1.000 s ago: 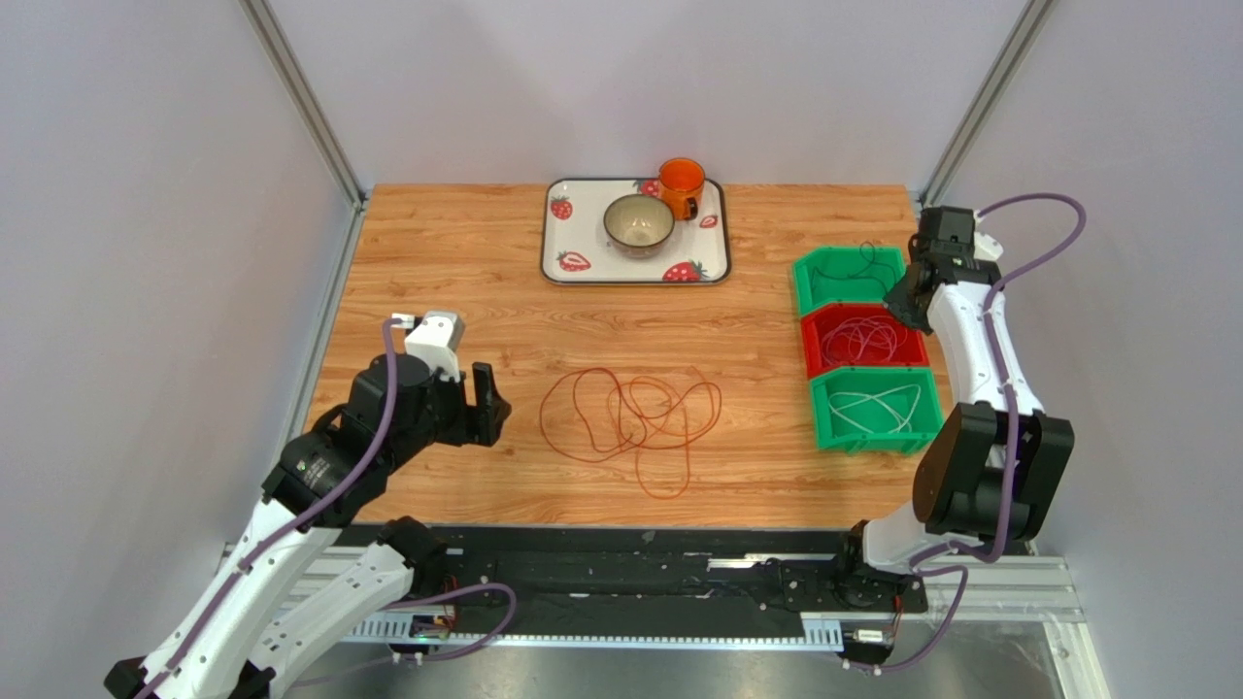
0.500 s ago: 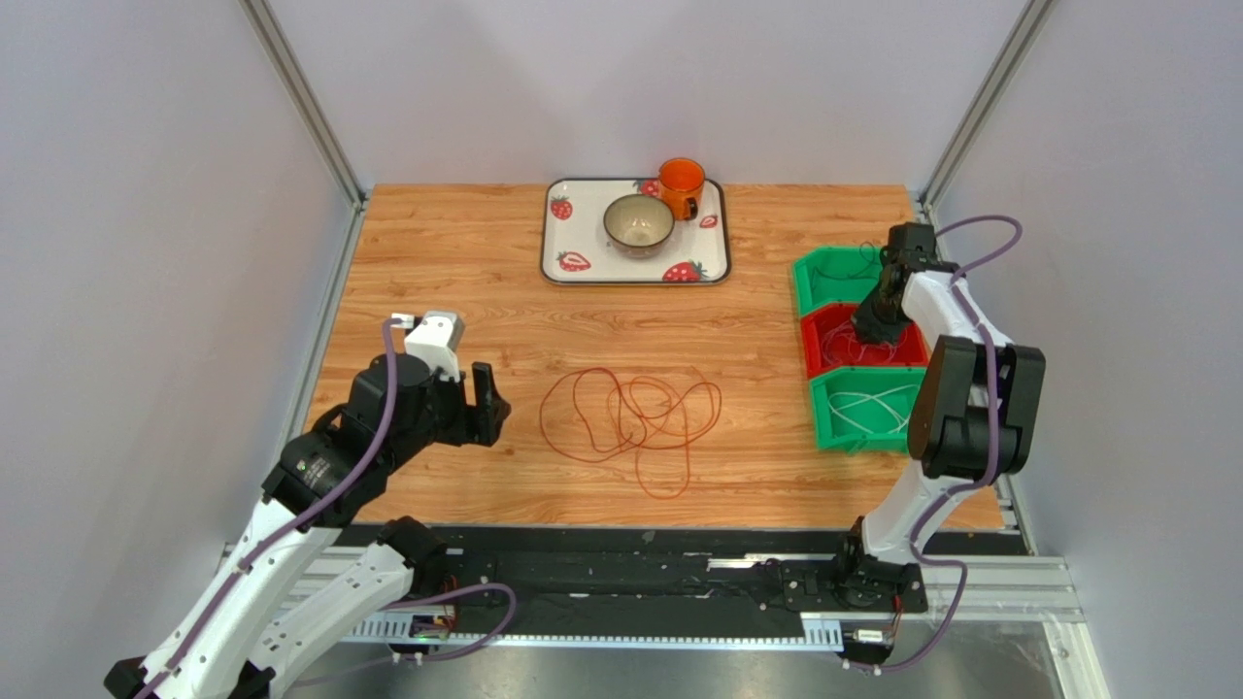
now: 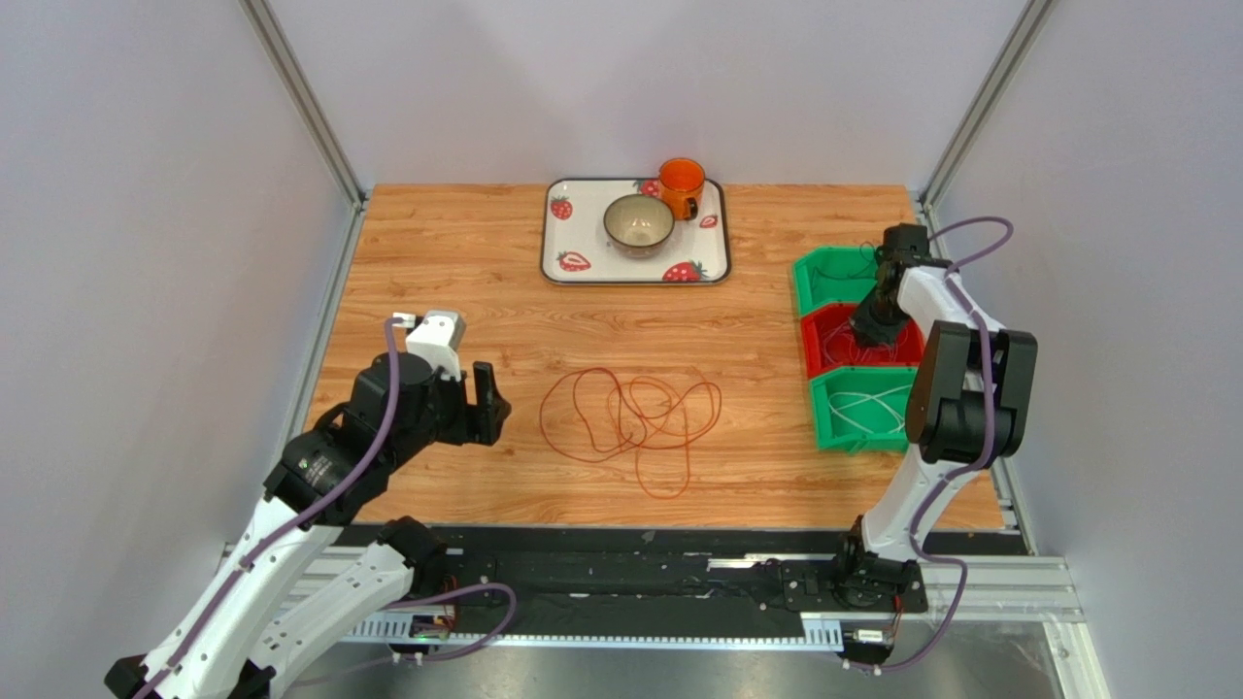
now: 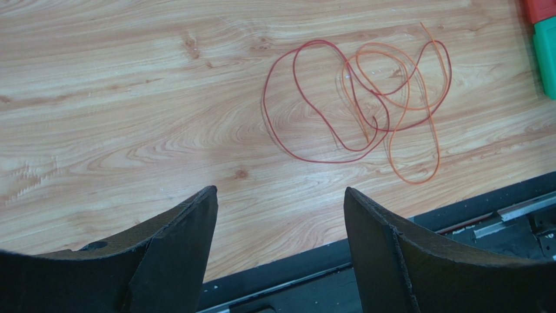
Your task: Untangle the cables
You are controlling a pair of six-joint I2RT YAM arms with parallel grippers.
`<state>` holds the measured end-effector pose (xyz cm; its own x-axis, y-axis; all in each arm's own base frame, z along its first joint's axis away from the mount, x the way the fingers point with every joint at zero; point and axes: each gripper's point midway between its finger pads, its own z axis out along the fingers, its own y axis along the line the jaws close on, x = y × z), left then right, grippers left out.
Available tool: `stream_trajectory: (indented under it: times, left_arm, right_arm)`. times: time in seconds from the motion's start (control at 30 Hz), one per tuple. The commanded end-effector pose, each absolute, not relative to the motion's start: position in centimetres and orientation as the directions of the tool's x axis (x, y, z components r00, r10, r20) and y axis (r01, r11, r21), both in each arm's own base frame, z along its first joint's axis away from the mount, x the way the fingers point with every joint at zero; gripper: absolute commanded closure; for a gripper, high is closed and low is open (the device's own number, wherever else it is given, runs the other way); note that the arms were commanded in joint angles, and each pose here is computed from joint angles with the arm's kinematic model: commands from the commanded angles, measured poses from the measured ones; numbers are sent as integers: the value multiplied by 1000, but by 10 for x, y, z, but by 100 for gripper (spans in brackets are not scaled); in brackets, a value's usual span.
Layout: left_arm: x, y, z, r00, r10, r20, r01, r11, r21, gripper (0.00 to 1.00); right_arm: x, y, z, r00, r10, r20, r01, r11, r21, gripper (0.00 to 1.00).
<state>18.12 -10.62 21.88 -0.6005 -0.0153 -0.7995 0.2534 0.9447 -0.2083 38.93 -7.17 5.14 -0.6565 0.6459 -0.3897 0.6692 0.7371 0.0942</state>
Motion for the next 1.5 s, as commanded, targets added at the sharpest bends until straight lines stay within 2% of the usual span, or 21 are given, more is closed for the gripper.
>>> stream_trajectory:
  times: [0.0,0.13,0.37,0.5,0.53,0.63,0.8,0.9,1.0,1.2,1.47]
  left_arm:
    - [185,-107,229,-570,-22,-821,261,943,-207,21]
    - [185,-107,230,-568,-24,-823,264,941,-210,21]
    - [184,-107,231,-566,-24,-824,267,940,-210,20]
    - [184,-108,230,-570,-23,-822,270,939,-214,16]
    - [184,-108,231,-566,-22,-824,275,937,-214,12]
    - [183,-110,232,-563,-22,-826,284,933,-219,7]
    - [182,-124,230,-588,-1,-809,336,909,-246,6]
    - [188,-130,223,-633,-25,-774,297,915,-272,4]
    - [196,-145,212,-671,-77,-738,268,902,-338,4]
    - [220,-180,188,-705,-148,-693,239,872,-428,4]
    - [269,-206,149,-666,-116,-736,233,906,-354,11]
  right_arm:
    - [405,-71,115,-613,620,-490,629,758,172,100]
    - [398,-63,148,-602,603,-523,603,773,197,99]
    - [387,-4,205,-643,456,-616,392,886,247,74]
    - [370,52,211,-698,339,-631,248,941,230,69]
    - [364,61,213,-704,321,-633,222,947,233,68]
    - [349,87,204,-738,269,-619,160,961,227,66]
    - [327,132,180,-781,226,-582,55,953,298,65]
    - [313,164,162,-813,168,-557,-28,945,326,64]
    - [301,188,141,-851,85,-518,-79,955,286,63]
    - [289,219,109,-879,1,-476,-118,968,221,60]
    - [285,240,74,-913,62,-402,-23,979,203,55]
